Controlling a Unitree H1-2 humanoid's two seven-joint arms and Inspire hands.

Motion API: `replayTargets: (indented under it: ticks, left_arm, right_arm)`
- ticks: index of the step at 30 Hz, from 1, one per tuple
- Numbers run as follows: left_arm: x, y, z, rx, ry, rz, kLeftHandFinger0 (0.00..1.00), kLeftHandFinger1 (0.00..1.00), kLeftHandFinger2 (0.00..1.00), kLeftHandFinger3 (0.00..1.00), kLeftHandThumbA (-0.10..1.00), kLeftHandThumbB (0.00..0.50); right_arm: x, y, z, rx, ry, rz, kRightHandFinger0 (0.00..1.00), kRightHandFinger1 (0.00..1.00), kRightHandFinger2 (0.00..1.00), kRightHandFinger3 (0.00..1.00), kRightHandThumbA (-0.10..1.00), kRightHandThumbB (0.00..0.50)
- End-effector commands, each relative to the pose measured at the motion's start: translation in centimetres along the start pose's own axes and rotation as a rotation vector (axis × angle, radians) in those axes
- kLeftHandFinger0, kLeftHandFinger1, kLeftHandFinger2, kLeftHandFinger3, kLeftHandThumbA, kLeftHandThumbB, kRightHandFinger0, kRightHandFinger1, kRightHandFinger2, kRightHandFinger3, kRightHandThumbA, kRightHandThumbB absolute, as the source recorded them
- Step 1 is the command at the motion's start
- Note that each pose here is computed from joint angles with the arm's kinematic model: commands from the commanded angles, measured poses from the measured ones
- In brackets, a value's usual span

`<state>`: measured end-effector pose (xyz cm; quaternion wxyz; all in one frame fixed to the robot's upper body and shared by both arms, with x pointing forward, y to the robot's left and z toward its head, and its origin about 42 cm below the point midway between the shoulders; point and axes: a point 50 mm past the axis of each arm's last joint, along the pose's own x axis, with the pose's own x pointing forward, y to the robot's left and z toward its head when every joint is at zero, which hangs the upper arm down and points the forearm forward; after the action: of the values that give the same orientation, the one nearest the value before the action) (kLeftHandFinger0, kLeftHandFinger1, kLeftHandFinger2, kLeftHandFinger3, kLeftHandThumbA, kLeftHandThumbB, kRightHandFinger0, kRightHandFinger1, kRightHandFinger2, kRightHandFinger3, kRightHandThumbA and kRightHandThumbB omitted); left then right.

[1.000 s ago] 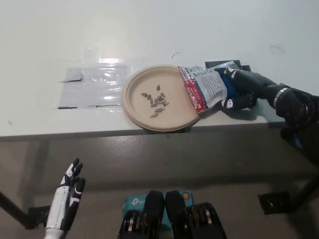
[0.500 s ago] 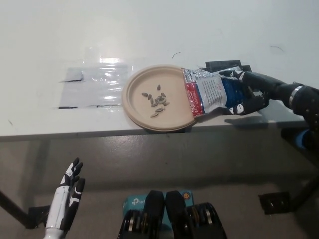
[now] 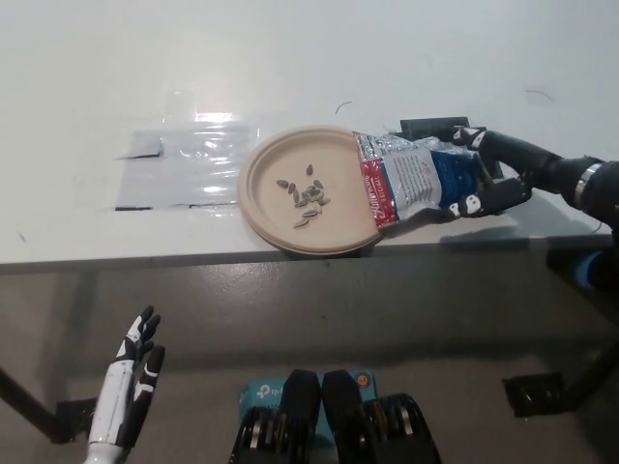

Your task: The robot picks up a small bag of sunflower seeds on the right hand side and take it to the empty plate on the left hand side then pours some sunflower seeds on to the plate.

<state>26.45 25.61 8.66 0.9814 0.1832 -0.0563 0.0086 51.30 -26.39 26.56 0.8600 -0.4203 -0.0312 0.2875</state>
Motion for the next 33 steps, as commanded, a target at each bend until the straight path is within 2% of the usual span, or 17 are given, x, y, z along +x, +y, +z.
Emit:
replayTargets:
  ticks: [1,3,5,6,8,13,14,19,24,26,27,31,33]
  left_arm:
    - [0.6,0.9,0.8,0.017,-0.057,0.021,1.0,1.0,1.0,1.0,1.0,0.008]
    - [1.0,1.0,1.0,0.013,-0.063,0.023,1.0,1.0,1.0,1.0,1.0,0.015]
    - [1.7,1.1,1.3,0.017,-0.073,0.024,1.0,1.0,1.0,1.0,1.0,0.02]
    - [2.1,1.1,1.5,0.023,-0.081,0.022,1.0,1.0,1.0,1.0,1.0,0.023]
    - [2.5,1.1,1.7,0.025,-0.09,0.017,1.0,1.0,1.0,1.0,1.0,0.029]
    - [3.0,1.1,2.1,0.028,-0.113,0.006,1.0,1.0,1.0,1.0,1.0,0.037]
    - [3.1,1.1,2.1,0.03,-0.118,0.004,1.0,1.0,1.0,1.0,1.0,0.046]
    - [4.1,1.2,2.8,0.01,-0.126,0.015,1.0,1.0,1.0,1.0,1.0,0.082]
    - [5.5,0.7,3.6,-0.011,-0.165,0.019,1.0,1.0,1.0,1.0,1.0,0.118]
    - [5.9,0.5,3.8,-0.038,-0.179,0.014,1.0,1.0,1.0,1.0,1.0,0.131]
    - [5.9,0.4,3.8,-0.053,-0.18,0.014,1.0,1.0,1.0,1.0,1.0,0.139]
    - [5.9,0.1,4.1,-0.063,-0.195,0.0,1.0,1.0,1.0,1.0,1.0,0.158]
    - [5.9,0.2,4.2,-0.058,-0.197,-0.003,1.0,1.0,1.0,1.0,1.0,0.156]
  right_arm:
    - [-3.3,-3.0,3.1,0.043,-0.199,-0.272,1.0,1.0,1.0,1.0,1.0,0.449]
    - [-6.0,-3.6,5.4,0.052,-0.291,-0.397,1.0,1.0,1.0,1.0,1.0,0.494]
    - [-7.7,-3.9,6.6,0.086,-0.366,-0.464,1.0,1.0,1.0,1.0,1.0,0.488]
    - [-9.4,-3.8,7.7,0.103,-0.451,-0.52,1.0,1.0,1.0,1.0,1.0,0.493]
    - [-11.9,-2.7,9.2,0.126,-0.504,-0.577,1.0,1.0,1.0,1.0,1.0,0.492]
    - [-17.1,3.1,12.6,0.1,-0.599,-0.625,1.0,1.0,1.0,1.0,1.0,0.5]
    - [-18.1,5.4,13.1,0.11,-0.63,-0.62,1.0,1.0,1.0,1.0,1.0,0.485]
    - [-18.1,10.2,12.8,0.164,-0.652,-0.629,1.0,1.0,1.0,1.0,1.0,0.439]
    - [-15.3,13.7,10.7,0.278,-0.576,-0.662,1.0,1.0,1.0,1.0,1.0,0.477]
    - [-13.5,15.3,9.0,0.314,-0.521,-0.664,1.0,1.0,1.0,1.0,1.0,0.44]
    - [-12.5,16.2,7.9,0.323,-0.496,-0.647,1.0,1.0,1.0,1.0,1.0,0.378]
    - [-9.4,19.0,4.5,0.386,-0.382,-0.602,1.0,1.0,1.0,1.0,1.0,0.275]
    - [-8.8,19.4,3.9,0.39,-0.335,-0.583,1.0,1.0,1.0,1.0,1.0,0.298]
